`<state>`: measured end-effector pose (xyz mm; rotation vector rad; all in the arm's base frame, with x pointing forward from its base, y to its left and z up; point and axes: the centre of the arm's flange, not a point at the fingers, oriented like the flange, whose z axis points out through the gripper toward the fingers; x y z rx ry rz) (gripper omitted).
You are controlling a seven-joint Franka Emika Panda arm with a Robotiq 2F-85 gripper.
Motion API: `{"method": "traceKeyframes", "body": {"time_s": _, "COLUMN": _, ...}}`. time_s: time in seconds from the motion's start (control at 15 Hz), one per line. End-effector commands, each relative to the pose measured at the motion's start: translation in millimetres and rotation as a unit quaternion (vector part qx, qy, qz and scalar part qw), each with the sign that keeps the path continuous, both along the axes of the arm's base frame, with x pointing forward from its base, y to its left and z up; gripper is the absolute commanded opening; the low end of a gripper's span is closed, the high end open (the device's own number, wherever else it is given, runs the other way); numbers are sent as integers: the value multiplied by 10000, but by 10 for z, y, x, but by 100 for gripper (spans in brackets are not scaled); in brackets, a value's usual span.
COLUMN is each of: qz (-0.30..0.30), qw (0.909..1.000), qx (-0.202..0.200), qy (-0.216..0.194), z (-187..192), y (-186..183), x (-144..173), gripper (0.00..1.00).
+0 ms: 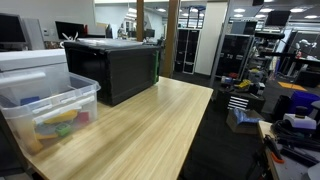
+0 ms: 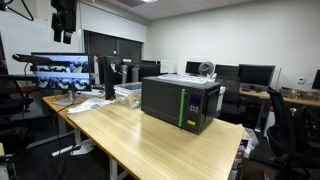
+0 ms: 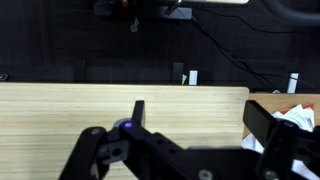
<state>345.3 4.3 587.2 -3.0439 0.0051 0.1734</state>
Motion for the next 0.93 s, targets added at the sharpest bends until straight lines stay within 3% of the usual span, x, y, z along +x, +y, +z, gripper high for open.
{"method": "traceKeyframes", "body": {"time_s": 0.0, "qz": 0, "qw": 10000, "qx": 0, "qy": 0, "z": 0, "y": 0, "x": 0, "gripper": 100}}
{"method": "traceKeyframes", "body": {"time_s": 0.87, "qz": -258, "qw": 9991, "qx": 49, "qy": 331, "z": -354, "y": -222, "x": 89, "gripper": 100}}
